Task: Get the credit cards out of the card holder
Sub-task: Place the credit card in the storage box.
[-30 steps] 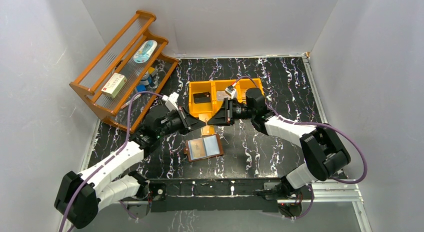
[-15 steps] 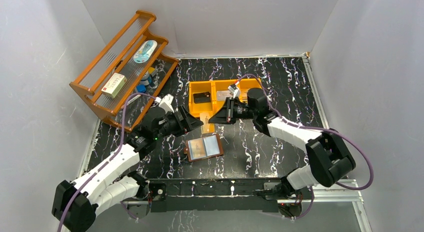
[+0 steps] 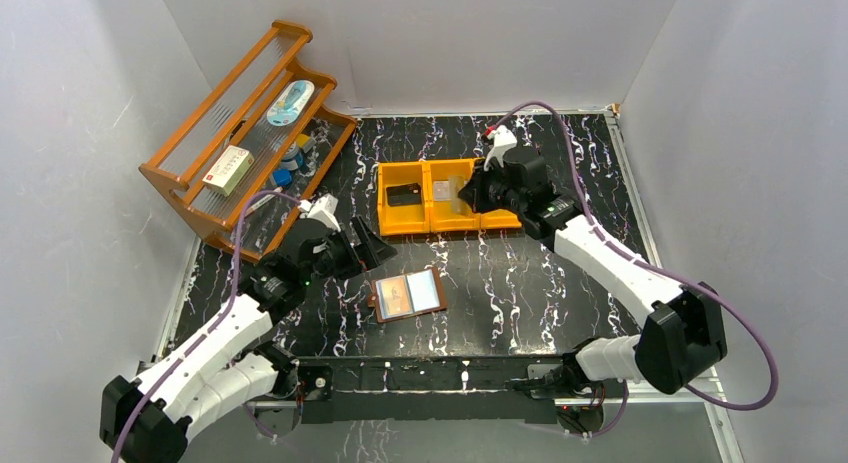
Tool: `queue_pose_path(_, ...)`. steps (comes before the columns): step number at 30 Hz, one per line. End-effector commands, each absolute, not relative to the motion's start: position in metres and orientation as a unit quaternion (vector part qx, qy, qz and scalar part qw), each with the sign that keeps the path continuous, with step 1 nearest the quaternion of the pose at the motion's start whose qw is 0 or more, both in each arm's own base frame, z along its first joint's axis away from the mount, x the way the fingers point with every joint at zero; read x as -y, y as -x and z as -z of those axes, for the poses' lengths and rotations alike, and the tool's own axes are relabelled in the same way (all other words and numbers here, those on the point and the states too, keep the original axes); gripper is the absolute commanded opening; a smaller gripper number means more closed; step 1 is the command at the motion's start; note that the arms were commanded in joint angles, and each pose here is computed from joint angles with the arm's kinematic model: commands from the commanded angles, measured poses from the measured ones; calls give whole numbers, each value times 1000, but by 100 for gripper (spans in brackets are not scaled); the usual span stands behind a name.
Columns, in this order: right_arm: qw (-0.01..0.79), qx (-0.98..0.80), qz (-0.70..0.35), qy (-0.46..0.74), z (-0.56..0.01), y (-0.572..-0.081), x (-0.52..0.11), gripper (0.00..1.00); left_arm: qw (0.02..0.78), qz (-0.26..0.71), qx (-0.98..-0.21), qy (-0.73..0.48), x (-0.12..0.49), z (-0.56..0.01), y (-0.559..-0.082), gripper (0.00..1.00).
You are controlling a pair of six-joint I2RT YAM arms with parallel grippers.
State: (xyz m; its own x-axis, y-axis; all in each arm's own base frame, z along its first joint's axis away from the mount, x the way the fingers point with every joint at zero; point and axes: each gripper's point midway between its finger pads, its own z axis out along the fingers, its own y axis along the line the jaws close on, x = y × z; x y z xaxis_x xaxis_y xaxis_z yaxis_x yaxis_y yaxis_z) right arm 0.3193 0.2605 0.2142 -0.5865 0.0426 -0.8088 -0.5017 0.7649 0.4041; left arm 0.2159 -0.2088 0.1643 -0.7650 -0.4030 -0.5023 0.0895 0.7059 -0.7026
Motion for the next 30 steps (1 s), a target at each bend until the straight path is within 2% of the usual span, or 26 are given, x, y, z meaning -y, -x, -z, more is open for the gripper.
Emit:
queue_pose_path(1, 521, -826, -104, 187, -231, -359, -198, 0, 367, 359, -853, 93, 197, -182, -219, 94)
queue_pose_path(4, 514, -835, -26, 194, -230, -377, -174, 0, 369, 355, -854, 93, 195, -182, -219, 95)
queue_pose_path(12, 472, -818, 48, 326, -206, -409, -150, 0, 358, 352, -860, 91, 194, -177, -215, 95)
queue_pose_path(21, 436, -749, 88, 492, -166, -438, -152, 0, 364, 345, -861, 88, 192, -178, -216, 95)
queue_pose_path(30, 458, -669, 126, 572, -160, -470, -158, 0, 371, 339, -859, 97, 187, -181, -216, 96)
